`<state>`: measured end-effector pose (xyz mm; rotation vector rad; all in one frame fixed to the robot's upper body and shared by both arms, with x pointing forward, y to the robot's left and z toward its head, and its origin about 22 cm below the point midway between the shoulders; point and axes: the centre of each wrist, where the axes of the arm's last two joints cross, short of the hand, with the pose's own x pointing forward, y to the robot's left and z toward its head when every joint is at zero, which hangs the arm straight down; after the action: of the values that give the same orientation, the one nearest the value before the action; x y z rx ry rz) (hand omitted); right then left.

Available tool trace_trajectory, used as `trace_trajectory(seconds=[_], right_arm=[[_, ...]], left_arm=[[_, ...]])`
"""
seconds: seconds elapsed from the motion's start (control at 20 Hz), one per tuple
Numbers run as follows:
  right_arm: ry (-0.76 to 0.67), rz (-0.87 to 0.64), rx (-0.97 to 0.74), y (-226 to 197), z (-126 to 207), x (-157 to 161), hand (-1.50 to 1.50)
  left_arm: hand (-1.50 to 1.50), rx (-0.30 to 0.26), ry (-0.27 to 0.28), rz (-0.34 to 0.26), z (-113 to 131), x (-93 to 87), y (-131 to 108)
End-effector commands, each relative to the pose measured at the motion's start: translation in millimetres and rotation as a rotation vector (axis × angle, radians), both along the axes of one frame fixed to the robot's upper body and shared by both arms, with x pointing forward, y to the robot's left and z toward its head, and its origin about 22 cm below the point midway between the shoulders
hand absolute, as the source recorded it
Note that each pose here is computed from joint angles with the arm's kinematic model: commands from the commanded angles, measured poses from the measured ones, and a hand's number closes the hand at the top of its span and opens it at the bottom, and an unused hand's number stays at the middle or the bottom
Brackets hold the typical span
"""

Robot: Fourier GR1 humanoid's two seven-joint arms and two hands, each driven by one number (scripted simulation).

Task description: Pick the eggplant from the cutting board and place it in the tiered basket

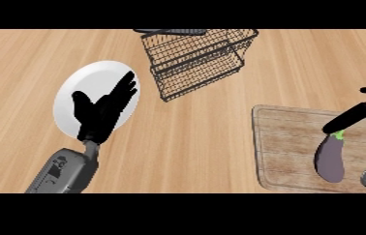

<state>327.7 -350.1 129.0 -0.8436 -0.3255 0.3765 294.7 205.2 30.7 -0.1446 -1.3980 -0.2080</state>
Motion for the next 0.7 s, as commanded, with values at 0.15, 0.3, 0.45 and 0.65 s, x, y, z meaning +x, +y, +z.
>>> trace_trajectory(seconds=[0.15,0.3,0.45,0.65], right_arm=[[0.234,-0.110,-0.005,32.4,-22.0,24.3,-1.50],[0.285,-0.107,-0.002,33.3,-29.1,31.1,-1.50],[0.309,-0.122,-0.041,33.9,-42.1,29.1,-1.50],[0.295,-0.122,-0.081,44.1,-50.6,30.6,-1.50]], left_arm=[[0.00,-0.017,0.006,0.020,-3.9,-2.8,8.3],[0.00,-0.021,0.020,0.037,-11.8,-3.3,-0.4],[0.00,0.004,0.019,0.043,-8.9,-8.3,13.4],[0.00,0.007,0.027,0.052,-13.6,-12.1,17.3]])
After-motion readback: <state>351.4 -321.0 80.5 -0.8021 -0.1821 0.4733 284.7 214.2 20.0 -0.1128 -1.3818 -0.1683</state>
